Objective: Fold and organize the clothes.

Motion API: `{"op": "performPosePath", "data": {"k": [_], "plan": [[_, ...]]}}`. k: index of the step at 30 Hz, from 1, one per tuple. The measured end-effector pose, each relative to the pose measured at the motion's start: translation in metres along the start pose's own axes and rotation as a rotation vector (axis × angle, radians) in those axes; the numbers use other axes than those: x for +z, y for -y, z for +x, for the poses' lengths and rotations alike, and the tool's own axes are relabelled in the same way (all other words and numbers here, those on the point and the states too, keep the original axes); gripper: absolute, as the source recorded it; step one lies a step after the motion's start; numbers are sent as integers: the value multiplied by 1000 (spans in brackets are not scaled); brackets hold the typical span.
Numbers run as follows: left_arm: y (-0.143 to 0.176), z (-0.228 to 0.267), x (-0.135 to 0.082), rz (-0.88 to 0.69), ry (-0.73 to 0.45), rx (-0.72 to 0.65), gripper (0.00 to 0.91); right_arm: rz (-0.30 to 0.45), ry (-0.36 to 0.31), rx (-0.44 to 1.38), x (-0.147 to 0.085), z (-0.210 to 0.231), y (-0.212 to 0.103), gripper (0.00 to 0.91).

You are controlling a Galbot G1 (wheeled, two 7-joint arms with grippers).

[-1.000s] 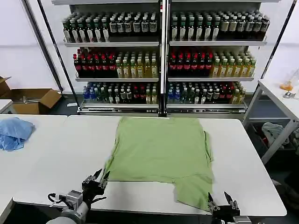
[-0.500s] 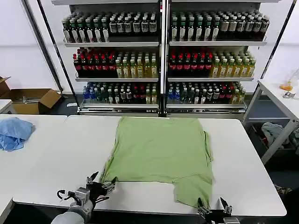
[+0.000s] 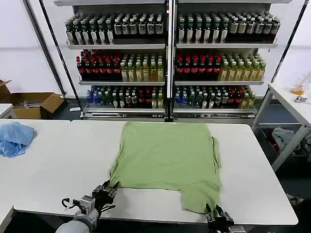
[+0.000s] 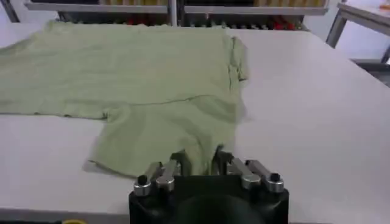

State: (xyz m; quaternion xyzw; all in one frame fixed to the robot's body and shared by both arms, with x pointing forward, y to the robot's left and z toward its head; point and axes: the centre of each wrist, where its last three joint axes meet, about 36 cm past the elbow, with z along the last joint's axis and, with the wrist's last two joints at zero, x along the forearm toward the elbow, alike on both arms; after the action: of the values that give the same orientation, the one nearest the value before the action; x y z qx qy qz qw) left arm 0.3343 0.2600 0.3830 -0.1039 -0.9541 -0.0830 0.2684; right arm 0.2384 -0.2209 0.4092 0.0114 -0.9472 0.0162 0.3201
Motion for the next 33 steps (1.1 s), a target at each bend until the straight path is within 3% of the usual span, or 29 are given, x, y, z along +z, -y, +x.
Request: {"op": "performPosePath", "data": {"k": [7,21,33], "plan": [[-2,4,-1,22,18,7,30,-12,75,-4,-4,7,7,0],[-11,36,-24,72,123,32,30,-22,327,-1,-39,47,28,0],[-19,48,-48,70,185,62,30,-2,427,11,-62,30,42,0]]}}
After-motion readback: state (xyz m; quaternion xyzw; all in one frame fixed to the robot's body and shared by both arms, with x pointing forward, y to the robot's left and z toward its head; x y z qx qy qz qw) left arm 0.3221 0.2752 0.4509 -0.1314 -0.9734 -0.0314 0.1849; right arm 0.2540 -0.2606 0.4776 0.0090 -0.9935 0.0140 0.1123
